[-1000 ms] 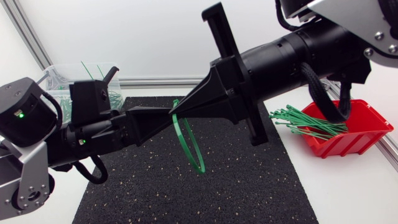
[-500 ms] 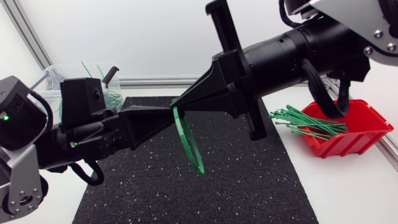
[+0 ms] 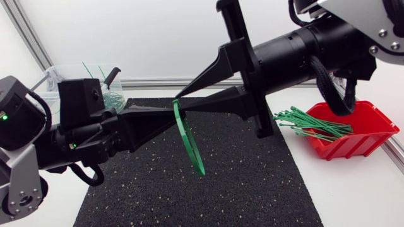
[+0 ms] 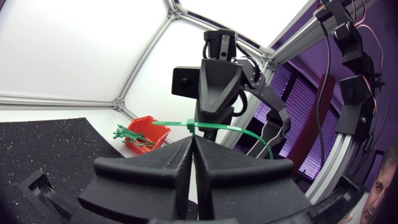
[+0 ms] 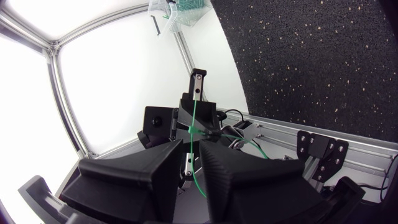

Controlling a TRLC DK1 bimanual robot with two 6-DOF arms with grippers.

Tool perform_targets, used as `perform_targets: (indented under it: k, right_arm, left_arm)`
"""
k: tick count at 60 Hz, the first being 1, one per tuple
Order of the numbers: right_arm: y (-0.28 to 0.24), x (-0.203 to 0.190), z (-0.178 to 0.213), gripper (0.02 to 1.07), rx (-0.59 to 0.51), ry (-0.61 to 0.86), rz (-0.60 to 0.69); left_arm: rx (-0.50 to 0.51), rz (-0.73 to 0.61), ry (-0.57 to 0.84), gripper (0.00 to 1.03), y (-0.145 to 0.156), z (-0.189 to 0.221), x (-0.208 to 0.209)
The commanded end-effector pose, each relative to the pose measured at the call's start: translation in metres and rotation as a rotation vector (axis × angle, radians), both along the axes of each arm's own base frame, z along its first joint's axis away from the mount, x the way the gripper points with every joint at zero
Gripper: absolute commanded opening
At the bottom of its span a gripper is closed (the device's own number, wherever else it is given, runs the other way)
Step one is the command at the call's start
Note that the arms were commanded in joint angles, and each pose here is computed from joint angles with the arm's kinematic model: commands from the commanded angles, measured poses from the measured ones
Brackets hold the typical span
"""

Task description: Take a green cable tie from the red box, thread the tail through the head to close it, then place it in the transparent bin on the left.

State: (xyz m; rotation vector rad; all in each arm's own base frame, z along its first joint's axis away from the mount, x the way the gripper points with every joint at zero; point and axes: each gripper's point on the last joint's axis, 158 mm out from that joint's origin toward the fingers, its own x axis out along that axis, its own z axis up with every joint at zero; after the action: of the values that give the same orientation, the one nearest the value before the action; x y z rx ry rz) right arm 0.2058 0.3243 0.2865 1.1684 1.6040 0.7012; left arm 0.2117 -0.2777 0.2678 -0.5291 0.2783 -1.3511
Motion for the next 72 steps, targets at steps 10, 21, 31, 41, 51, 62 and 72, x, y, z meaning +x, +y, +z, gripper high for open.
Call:
perform_targets:
  k: [10,21,31,41,51,62,72]
  right_arm:
    - [-0.012,0.003,0.002,0.54,0.014,-0.020,-0.020]
    - [-0.020,0.024,-0.017,0.56,-0.022,-0.032,-0.052]
    - [-0.021,0.030,-0.035,0.56,-0.053,-0.067,-0.023]
    - [-0.013,0.027,-0.040,0.50,-0.066,-0.088,0.029]
    - [-0.005,0.022,-0.043,0.48,-0.071,-0.100,0.067]
    - [0.001,0.012,-0.040,0.43,-0.066,-0.111,0.094]
    - [0.002,0.015,-0.040,0.34,-0.072,-0.118,0.089]
  left_arm:
    - [0.047,-0.011,-0.072,0.03,0.006,-0.012,0.012]
    - [0.068,-0.067,-0.146,0.03,0.005,-0.011,0.006]
    - [0.107,-0.111,-0.231,0.03,0.002,-0.020,-0.003]
    - [0.139,-0.127,-0.290,0.04,0.000,-0.028,-0.008]
    - [0.151,-0.145,-0.318,0.04,-0.002,-0.031,-0.012]
    - [0.154,-0.145,-0.326,0.04,-0.004,-0.031,-0.009]
    - [0.154,-0.149,-0.326,0.04,-0.004,-0.030,-0.010]
